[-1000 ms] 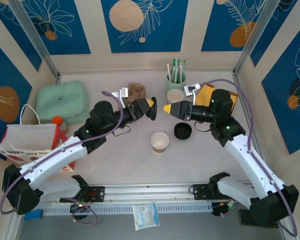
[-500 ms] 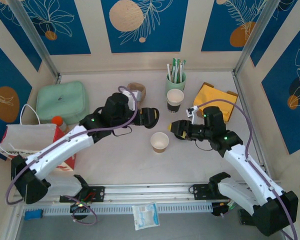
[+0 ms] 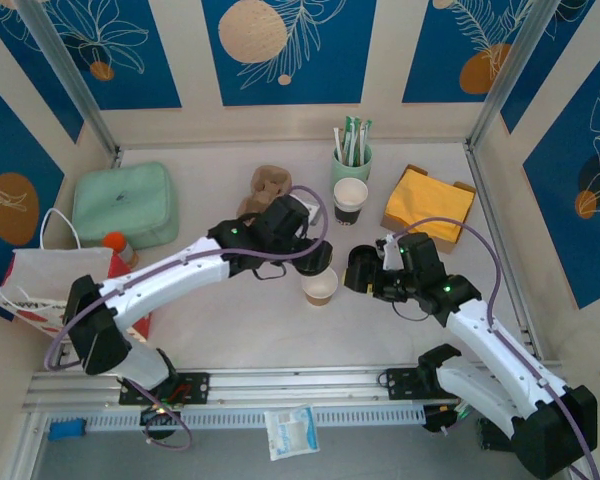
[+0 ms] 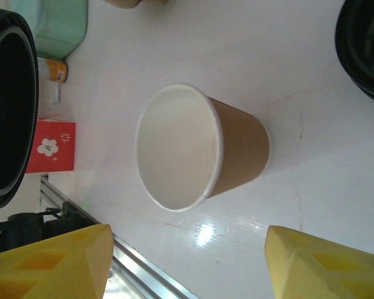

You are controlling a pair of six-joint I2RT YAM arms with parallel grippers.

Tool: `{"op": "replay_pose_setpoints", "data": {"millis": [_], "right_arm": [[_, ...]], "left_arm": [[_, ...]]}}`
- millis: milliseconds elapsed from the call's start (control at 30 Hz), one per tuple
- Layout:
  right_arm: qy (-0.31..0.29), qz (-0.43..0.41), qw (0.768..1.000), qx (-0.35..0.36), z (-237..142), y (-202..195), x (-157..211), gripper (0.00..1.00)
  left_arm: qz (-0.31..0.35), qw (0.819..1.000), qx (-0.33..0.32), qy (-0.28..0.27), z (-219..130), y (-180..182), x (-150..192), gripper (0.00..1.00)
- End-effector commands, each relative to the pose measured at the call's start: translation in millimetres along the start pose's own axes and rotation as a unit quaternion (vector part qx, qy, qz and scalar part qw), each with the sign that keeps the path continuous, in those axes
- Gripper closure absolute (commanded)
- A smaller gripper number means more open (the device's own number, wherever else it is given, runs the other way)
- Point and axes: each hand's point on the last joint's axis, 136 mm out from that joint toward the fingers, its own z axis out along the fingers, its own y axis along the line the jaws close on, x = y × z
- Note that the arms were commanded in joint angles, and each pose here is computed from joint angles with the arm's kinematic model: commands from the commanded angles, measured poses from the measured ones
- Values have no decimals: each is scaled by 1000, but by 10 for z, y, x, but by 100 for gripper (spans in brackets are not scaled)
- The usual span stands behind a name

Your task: Pack the takeout coffee

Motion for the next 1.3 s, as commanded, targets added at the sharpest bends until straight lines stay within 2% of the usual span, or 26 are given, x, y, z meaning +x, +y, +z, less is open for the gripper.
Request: {"op": "replay_pose_setpoints", "data": {"millis": [0, 467, 1267], "right_arm": [[2, -11, 1000, 13, 4, -88, 72, 34], [4, -15, 1000, 17, 47, -193, 134, 34], [-4, -18, 1000, 12, 17, -153, 76, 34]], "left_arm": [[45, 998, -39, 18, 63, 6, 56, 33], [99, 989, -92, 63, 452, -6, 317, 32], [116, 985, -93, 88, 691, -117, 508, 29]]}}
